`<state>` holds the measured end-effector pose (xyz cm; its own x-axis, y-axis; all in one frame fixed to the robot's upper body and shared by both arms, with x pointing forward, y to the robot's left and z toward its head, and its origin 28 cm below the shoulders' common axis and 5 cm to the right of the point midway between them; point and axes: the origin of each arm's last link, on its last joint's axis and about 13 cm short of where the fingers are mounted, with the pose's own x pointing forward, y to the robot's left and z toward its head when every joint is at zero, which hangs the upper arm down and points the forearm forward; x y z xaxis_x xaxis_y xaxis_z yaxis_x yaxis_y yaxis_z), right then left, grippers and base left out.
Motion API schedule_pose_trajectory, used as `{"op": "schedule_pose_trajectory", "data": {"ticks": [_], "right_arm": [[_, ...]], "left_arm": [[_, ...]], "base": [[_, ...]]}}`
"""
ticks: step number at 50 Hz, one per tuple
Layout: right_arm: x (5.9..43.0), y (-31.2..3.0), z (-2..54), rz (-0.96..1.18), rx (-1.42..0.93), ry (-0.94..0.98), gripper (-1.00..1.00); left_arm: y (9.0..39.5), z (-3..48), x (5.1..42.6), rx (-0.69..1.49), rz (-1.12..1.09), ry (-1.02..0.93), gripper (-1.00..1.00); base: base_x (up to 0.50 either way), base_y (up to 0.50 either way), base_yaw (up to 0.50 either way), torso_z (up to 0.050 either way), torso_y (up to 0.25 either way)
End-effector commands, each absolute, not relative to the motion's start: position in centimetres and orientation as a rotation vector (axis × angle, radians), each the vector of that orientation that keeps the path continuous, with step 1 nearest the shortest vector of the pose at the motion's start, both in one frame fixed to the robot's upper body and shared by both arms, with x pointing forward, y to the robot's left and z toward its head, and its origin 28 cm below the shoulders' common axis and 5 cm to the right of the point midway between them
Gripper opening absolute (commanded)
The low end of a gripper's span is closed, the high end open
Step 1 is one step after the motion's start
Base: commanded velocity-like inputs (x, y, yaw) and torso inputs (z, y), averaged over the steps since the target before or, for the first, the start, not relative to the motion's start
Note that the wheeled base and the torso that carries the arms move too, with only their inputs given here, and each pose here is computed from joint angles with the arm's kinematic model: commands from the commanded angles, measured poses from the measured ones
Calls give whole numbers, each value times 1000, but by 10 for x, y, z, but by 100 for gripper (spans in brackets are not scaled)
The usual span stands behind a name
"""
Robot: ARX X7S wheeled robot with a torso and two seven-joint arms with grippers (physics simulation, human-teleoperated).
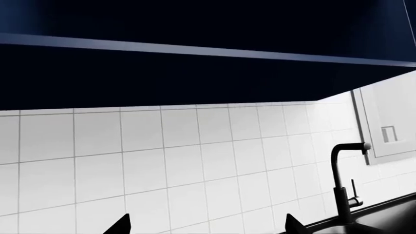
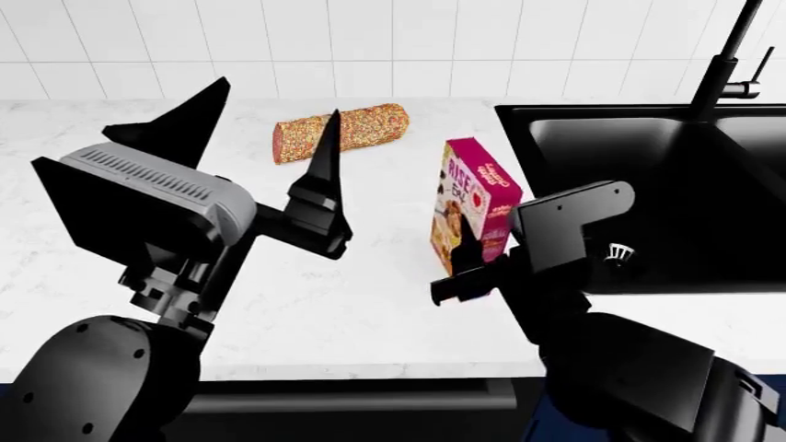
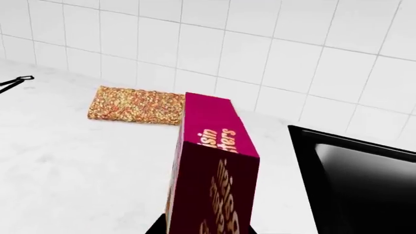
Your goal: Pick the boxed food and cereal from the counter and place them in the cabinets closest to them.
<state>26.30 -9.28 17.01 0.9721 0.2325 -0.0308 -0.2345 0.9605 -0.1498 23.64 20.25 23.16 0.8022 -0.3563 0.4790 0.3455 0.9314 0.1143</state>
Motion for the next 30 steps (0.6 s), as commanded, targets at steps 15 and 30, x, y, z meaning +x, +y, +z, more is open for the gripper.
{"op": "schedule_pose_trajectory", "data": {"ticks": [15, 30], "right_arm": [[254, -98, 191, 193, -100, -92, -100], [224, -112, 292, 117, -144, -304, -100]], "left_arm": [[204, 233, 258, 31, -308, -457, 100], [200, 286, 412, 7, -154, -317, 100]], "base": [[0, 0, 0, 0, 0], [0, 0, 0, 0, 1]]}}
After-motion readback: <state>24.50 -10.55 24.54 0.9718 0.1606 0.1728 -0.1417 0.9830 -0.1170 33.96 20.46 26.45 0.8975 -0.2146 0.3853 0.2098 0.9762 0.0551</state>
